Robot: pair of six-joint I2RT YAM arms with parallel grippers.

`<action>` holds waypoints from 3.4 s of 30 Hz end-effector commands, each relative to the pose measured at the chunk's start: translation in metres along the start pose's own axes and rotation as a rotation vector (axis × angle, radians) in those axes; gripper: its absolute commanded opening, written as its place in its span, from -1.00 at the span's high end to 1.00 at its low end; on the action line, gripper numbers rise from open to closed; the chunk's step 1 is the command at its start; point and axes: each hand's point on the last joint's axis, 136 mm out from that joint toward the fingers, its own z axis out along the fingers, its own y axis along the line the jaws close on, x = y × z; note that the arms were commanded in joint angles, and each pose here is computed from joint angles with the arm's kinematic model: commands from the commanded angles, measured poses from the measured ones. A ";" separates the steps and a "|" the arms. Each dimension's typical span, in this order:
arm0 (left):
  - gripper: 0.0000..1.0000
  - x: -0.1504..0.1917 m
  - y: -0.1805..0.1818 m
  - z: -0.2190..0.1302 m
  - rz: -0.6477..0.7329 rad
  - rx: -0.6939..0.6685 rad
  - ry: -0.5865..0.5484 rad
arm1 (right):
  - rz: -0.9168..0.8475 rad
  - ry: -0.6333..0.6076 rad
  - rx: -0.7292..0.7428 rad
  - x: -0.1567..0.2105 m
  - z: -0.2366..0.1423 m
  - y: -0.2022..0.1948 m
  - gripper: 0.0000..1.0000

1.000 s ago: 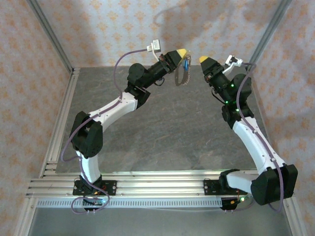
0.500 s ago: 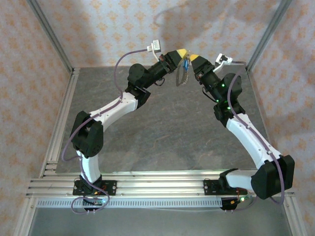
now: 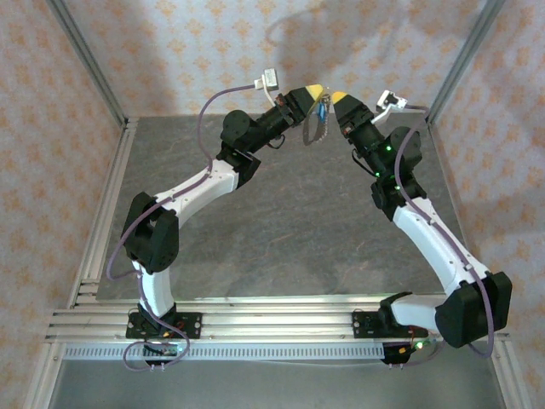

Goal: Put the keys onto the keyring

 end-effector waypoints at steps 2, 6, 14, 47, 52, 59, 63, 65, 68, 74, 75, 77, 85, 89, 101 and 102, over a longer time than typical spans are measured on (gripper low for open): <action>1.00 -0.005 -0.034 0.006 0.026 0.098 -0.014 | -0.050 -0.029 -0.106 -0.013 -0.003 0.040 0.40; 1.00 -0.006 -0.034 0.006 0.027 0.099 -0.015 | -0.049 -0.017 -0.120 -0.011 -0.001 0.043 0.41; 1.00 -0.005 -0.034 0.006 0.026 0.100 -0.014 | -0.046 0.012 -0.131 -0.005 0.005 0.045 0.42; 1.00 -0.001 -0.033 0.006 0.022 0.095 -0.004 | -0.073 0.044 -0.084 0.005 0.014 0.035 1.00; 0.94 0.000 -0.030 0.006 0.037 0.054 0.014 | -0.085 0.057 -0.091 0.000 0.012 0.035 1.00; 0.28 -0.011 -0.026 -0.005 0.121 -0.042 0.046 | -0.099 0.153 -0.122 -0.010 0.008 0.030 1.00; 0.08 -0.021 -0.018 -0.016 0.161 -0.102 0.075 | -0.121 0.240 -0.141 -0.010 0.009 0.027 1.00; 0.01 -0.024 -0.013 -0.020 0.176 -0.128 0.104 | -0.140 0.292 -0.155 -0.008 0.010 0.028 1.00; -0.01 -0.024 -0.008 -0.025 0.208 -0.153 0.176 | -0.173 0.374 -0.166 -0.001 0.011 0.028 1.00; -0.03 -0.019 -0.001 -0.031 0.258 -0.155 0.340 | -0.208 0.549 -0.186 0.016 0.014 0.018 1.00; -0.02 -0.017 0.000 -0.031 0.262 -0.153 0.369 | -0.208 0.577 -0.191 0.018 0.015 0.015 1.00; -0.02 -0.013 0.000 -0.032 0.270 -0.143 0.420 | -0.201 0.622 -0.192 0.023 0.016 0.007 1.00; 0.25 0.001 0.005 -0.037 0.282 -0.145 0.534 | -0.170 0.686 -0.182 0.034 0.022 -0.014 1.00; 0.38 0.003 0.012 -0.038 0.273 -0.159 0.538 | -0.166 0.688 -0.182 0.035 0.022 -0.017 1.00; 0.33 -0.004 0.029 -0.037 0.255 -0.196 0.495 | -0.171 0.684 -0.185 0.036 0.020 -0.016 1.00; 0.33 -0.004 0.030 -0.037 0.253 -0.198 0.494 | -0.173 0.682 -0.184 0.035 0.020 -0.016 1.00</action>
